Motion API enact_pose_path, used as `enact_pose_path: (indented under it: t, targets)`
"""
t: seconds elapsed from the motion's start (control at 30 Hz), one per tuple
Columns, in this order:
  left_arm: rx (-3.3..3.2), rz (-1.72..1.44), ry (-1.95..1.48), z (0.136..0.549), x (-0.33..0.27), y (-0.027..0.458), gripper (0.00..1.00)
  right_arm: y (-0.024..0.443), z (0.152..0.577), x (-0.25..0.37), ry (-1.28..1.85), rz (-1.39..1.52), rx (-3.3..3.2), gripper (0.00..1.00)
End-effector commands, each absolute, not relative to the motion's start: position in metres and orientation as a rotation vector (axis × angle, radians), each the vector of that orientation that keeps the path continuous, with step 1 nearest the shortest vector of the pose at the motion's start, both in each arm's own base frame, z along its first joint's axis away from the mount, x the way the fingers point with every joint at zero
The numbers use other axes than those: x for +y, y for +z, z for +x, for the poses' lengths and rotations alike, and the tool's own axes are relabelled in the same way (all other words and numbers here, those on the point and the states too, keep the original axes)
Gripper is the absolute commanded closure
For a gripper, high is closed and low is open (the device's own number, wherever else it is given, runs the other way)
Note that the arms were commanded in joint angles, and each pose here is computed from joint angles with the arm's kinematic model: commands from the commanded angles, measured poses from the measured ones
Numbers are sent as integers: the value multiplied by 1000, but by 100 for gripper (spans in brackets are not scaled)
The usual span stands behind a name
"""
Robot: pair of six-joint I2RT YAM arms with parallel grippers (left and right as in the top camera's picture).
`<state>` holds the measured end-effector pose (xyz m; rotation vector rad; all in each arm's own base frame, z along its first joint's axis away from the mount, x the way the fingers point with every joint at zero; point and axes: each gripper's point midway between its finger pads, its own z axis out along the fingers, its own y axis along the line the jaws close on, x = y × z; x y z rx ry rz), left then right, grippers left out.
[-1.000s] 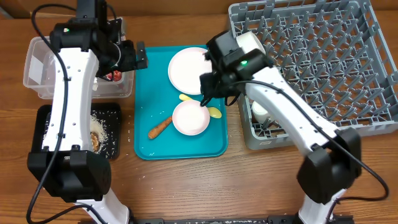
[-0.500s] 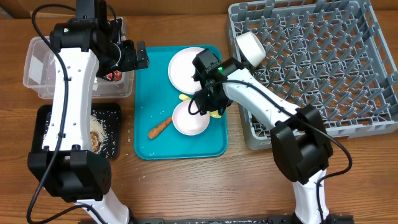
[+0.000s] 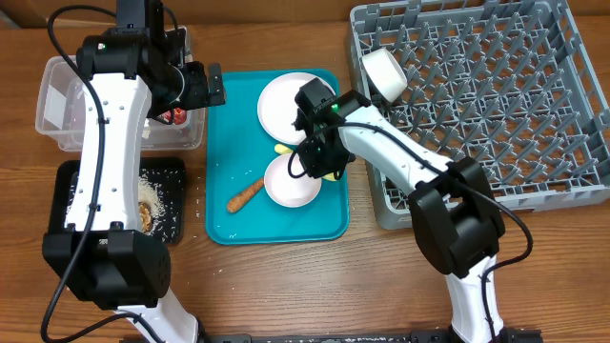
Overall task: Sort waste into correct bins and load items into the dishwasher
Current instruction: 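Lift the bowl and carry it right over the grey dish rack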
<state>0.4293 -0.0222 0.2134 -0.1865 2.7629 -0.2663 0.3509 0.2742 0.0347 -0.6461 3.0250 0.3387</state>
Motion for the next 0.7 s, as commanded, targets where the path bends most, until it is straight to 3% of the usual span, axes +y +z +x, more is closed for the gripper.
enact_pose_path:
  t: [0.0,0.2,0.37,0.67]
  targets:
    - [2763,-191,-239,431,-19,211,0,30,348,277,350,-662,3034,96]
    - [2753,-190,-239,433,-20,212,0,52,354,280,363,-655,3003,96]
    - [2749,-189,-239,434,-20,212,0,141,391,260,261,-508,2847,96]
    - [2748,-189,-239,434,-20,213,0,277,434,116,-215,145,2523,96]
